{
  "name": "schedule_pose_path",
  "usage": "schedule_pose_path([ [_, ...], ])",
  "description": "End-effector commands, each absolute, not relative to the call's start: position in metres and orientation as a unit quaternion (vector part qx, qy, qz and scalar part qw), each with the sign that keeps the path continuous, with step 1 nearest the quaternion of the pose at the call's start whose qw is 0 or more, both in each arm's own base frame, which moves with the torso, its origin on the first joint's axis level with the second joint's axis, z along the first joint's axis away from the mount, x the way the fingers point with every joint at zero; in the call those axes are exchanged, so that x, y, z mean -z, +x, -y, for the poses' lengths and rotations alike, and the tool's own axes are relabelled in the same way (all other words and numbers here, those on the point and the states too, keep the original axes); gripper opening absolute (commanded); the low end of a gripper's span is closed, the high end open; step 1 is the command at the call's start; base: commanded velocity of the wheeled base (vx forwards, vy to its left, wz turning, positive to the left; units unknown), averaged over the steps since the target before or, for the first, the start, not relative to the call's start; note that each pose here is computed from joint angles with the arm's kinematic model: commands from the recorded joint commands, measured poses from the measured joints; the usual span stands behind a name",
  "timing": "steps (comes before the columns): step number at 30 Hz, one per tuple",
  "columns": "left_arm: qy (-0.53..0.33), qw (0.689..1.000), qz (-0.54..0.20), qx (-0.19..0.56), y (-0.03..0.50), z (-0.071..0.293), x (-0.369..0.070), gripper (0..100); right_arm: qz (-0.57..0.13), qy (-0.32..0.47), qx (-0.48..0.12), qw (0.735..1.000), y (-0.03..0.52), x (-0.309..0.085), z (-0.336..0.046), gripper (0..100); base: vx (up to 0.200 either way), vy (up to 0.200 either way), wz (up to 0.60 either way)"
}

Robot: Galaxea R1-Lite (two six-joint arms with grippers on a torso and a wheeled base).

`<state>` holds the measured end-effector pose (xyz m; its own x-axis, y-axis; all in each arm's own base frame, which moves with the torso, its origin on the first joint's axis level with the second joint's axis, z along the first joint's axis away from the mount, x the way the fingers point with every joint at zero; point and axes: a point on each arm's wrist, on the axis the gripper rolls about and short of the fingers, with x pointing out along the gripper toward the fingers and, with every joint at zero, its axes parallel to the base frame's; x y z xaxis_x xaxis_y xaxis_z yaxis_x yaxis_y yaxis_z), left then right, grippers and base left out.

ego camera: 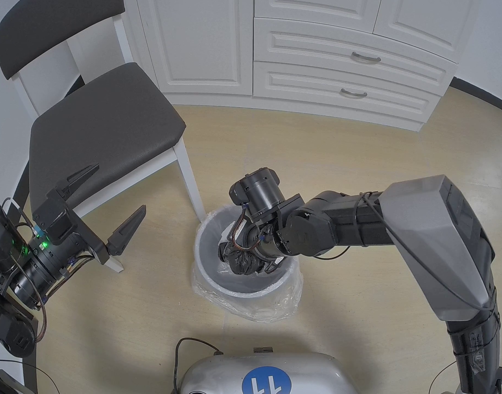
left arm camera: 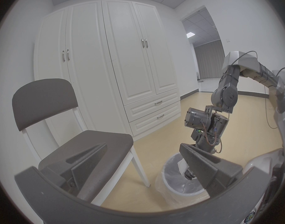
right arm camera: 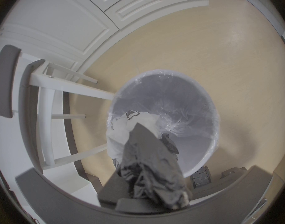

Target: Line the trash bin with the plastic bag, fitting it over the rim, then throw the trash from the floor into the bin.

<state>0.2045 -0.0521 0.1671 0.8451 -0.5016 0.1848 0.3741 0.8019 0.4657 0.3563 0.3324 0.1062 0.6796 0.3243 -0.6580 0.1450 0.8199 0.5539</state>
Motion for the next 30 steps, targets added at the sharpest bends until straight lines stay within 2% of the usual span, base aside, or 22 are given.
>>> schedule_pose_path([
  [1,0.211,0.937,0.152,0.234,0.205,0.052,-0.168,100,-0.4,0.299,-0.031,0.866,0.375,-0.082,-0.331,0,0.0,0.0,0.0],
  [7,0.211,0.937,0.152,0.234,0.205,0.052,-0.167,100,-0.402,0.299,-0.023,0.865,0.383,-0.071,-0.329,0,0.0,0.0,0.0],
  [15,0.212,0.937,0.151,0.234,0.204,0.052,-0.167,100,-0.409,0.286,0.019,0.866,0.392,-0.022,-0.335,0,0.0,0.0,0.0],
  [25,0.212,0.937,0.15,0.234,0.204,0.052,-0.166,100,-0.396,0.309,0.017,0.864,0.394,-0.023,-0.337,0,0.0,0.0,0.0],
  [30,0.213,0.937,0.148,0.235,0.205,0.052,-0.165,100,-0.361,0.336,-0.015,0.87,0.399,-0.031,-0.343,0,0.0,0.0,0.0],
])
